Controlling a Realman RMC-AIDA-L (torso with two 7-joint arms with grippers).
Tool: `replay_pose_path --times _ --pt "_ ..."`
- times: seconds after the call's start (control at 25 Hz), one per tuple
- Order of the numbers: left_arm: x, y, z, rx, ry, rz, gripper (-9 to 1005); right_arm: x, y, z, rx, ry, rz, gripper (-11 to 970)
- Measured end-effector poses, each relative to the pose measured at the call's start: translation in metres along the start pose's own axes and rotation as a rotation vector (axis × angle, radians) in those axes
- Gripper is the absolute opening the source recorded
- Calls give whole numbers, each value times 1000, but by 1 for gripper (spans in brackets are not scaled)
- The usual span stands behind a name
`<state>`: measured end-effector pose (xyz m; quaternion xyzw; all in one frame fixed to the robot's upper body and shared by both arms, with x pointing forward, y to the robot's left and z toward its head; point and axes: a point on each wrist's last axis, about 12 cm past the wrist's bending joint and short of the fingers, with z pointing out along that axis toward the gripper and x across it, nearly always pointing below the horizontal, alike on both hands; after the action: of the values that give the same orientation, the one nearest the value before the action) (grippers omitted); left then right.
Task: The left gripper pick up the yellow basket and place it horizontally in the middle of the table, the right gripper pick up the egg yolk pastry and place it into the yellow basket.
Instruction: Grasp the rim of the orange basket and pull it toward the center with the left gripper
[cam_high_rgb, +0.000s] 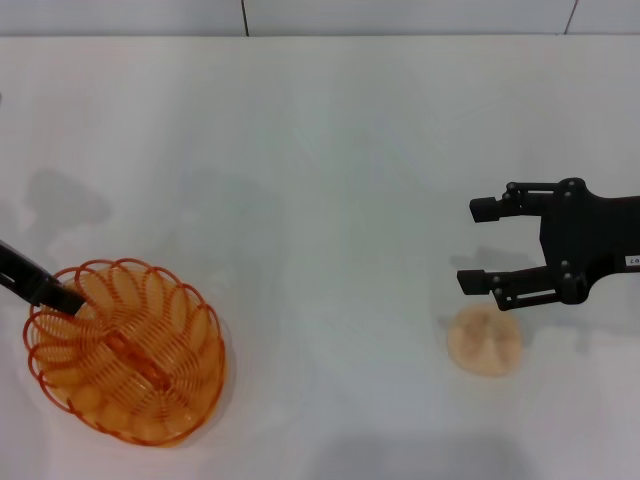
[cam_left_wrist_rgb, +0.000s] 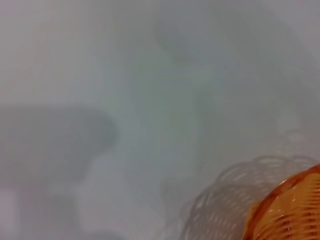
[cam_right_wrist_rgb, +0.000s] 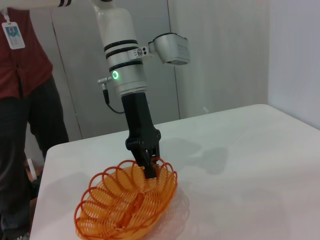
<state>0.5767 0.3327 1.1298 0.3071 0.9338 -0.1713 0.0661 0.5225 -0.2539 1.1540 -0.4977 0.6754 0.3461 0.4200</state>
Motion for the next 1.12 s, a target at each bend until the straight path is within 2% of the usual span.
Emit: replay_pose_path --times 0.28,0.6,1.12 --pt "-5 -1 -3 6 -17 16 135 0 0 0 0 0 -1 828" --pt "-14 -4 -11 33 -95 27 113 -1 -2 0 4 -2 -2 828" --pt "-35 -12 -22 83 -202 -77 92 -4 -4 0 16 -18 -2 828"
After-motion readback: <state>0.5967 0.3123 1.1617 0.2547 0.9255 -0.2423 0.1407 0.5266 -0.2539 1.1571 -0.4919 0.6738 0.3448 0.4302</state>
